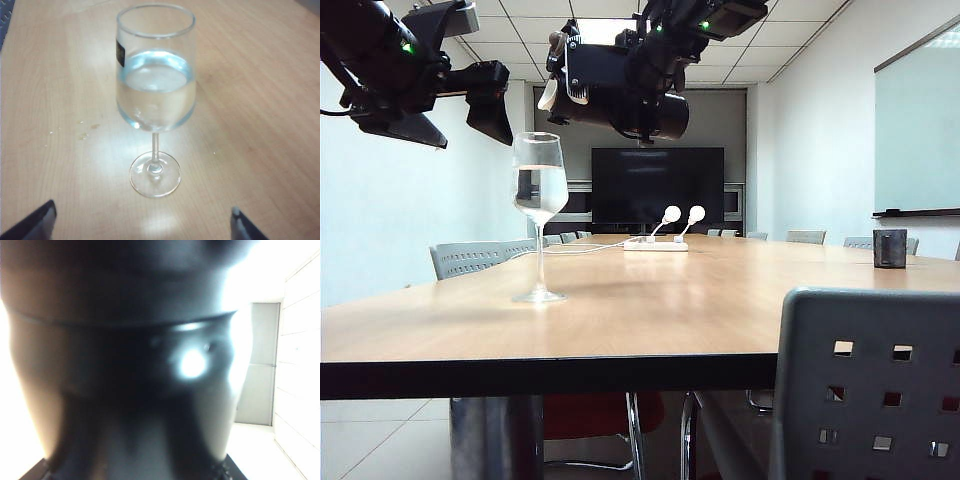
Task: Pick up the black thermos cup, pour some water from it into the stemmed glass, and then put the thermos cup back on the table.
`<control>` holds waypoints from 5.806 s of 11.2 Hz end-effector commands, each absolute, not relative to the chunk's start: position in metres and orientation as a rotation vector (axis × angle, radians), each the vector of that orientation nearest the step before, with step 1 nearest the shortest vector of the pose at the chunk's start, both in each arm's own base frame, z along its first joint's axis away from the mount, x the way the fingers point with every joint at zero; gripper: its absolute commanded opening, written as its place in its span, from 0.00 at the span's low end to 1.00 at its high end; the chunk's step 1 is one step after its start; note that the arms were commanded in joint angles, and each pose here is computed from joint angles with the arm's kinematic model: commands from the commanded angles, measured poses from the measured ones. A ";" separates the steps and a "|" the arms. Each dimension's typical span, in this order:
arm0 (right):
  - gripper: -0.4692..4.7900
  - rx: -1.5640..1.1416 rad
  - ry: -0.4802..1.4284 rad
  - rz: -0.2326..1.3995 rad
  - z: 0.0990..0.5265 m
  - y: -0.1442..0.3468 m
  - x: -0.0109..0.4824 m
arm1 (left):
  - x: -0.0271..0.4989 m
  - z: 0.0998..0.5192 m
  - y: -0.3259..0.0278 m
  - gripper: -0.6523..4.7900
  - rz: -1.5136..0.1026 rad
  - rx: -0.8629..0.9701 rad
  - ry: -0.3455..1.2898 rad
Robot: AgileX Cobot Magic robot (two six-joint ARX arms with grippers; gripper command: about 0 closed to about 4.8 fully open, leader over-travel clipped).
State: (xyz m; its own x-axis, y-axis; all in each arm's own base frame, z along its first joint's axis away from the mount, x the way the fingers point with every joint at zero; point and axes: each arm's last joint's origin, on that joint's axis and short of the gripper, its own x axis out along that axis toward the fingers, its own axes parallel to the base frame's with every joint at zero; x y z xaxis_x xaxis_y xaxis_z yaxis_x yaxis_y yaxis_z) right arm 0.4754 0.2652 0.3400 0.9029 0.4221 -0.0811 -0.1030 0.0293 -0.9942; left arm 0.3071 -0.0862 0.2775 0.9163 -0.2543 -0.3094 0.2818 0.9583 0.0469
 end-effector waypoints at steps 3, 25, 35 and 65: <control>0.63 -1.490 -0.350 0.325 0.362 0.256 0.475 | 0.306 0.279 -0.086 1.00 -0.279 0.087 0.309; 0.63 -1.556 -0.399 0.324 0.353 0.252 0.484 | 0.305 0.277 -0.086 1.00 -0.280 0.089 0.325; 0.63 -1.559 -0.412 0.312 0.354 0.252 0.484 | 0.305 0.277 -0.086 1.00 -0.279 0.090 0.325; 0.63 -1.607 -0.454 0.305 0.359 0.253 0.482 | 0.305 0.277 -0.086 1.00 -0.280 0.091 0.327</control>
State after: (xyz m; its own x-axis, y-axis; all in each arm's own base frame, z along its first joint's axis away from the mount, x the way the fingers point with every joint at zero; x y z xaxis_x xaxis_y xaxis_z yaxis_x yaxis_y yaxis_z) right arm 0.4879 0.2545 0.3344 0.8874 0.4593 -0.0410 0.0051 -0.0987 -0.9951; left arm 0.3058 -0.0859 0.2740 0.9039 -0.2512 -0.3461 0.2838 0.9578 0.0462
